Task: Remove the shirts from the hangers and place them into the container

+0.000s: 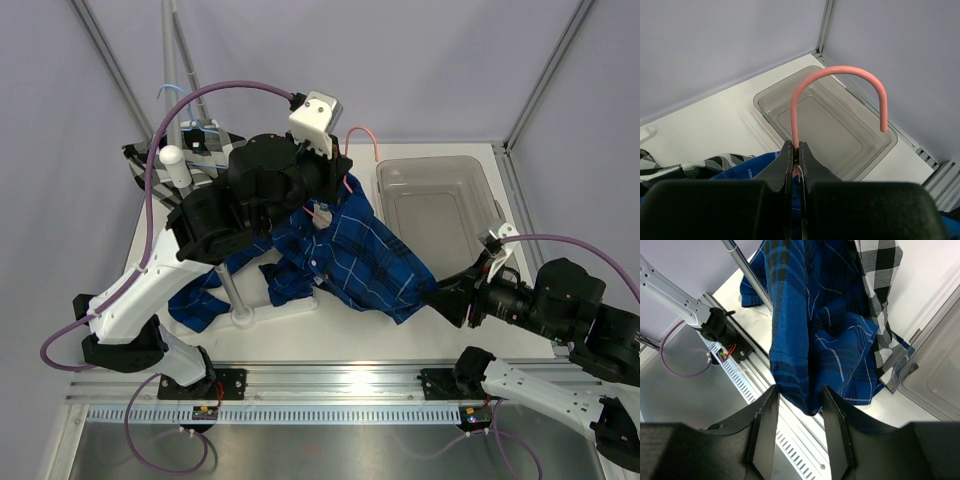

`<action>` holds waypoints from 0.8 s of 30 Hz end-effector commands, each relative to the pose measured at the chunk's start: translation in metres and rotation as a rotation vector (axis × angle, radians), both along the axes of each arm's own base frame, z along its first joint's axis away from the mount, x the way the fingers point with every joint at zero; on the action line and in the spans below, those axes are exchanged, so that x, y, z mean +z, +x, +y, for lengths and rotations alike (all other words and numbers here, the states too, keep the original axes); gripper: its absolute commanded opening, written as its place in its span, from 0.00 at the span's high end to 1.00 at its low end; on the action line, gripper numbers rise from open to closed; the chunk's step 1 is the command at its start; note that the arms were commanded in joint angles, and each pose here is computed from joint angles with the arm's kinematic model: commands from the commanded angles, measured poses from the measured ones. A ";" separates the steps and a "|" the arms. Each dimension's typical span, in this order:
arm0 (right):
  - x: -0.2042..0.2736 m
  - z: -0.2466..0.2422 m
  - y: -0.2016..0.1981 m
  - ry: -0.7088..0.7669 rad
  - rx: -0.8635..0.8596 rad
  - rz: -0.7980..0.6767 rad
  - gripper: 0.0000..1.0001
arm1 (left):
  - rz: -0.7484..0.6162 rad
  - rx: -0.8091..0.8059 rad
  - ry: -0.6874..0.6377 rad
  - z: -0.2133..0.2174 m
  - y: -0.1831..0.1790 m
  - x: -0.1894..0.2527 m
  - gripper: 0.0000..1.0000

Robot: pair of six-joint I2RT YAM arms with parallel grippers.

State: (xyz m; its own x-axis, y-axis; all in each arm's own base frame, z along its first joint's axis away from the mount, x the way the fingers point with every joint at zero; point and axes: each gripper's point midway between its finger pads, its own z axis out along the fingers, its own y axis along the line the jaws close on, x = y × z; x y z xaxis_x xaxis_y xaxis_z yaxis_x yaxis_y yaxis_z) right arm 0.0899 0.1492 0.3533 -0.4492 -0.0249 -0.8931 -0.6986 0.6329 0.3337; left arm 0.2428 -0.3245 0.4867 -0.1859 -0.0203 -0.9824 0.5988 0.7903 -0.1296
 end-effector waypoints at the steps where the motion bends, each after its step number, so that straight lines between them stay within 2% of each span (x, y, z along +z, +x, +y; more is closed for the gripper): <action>1: -0.001 0.001 -0.005 0.011 0.026 0.005 0.56 | -0.070 0.022 -0.067 0.011 -0.001 0.034 1.00; 2: -0.001 0.001 -0.006 0.010 0.028 0.004 0.59 | -0.070 0.022 -0.065 0.011 -0.001 0.034 1.00; 5: -0.004 0.002 -0.006 0.003 0.034 0.012 0.96 | -0.071 0.021 -0.064 0.011 -0.001 0.034 1.00; 6: -0.005 0.002 -0.006 0.000 0.035 0.014 1.00 | -0.073 0.020 -0.066 0.010 -0.001 0.034 1.00; 15: -0.002 -0.013 -0.008 0.012 -0.013 0.004 1.00 | -0.083 0.054 -0.051 0.015 0.004 0.034 1.00; 19: 0.017 -0.039 -0.014 0.082 -0.076 -0.054 1.00 | -0.125 0.179 -0.048 0.035 0.016 0.036 1.00; 23: 0.040 -0.055 -0.038 0.198 -0.018 -0.128 1.00 | -0.196 0.294 -0.079 0.051 0.029 0.051 1.00; 24: 0.044 -0.053 -0.052 0.227 0.049 -0.134 1.00 | -0.208 0.314 -0.079 0.053 0.031 0.052 1.00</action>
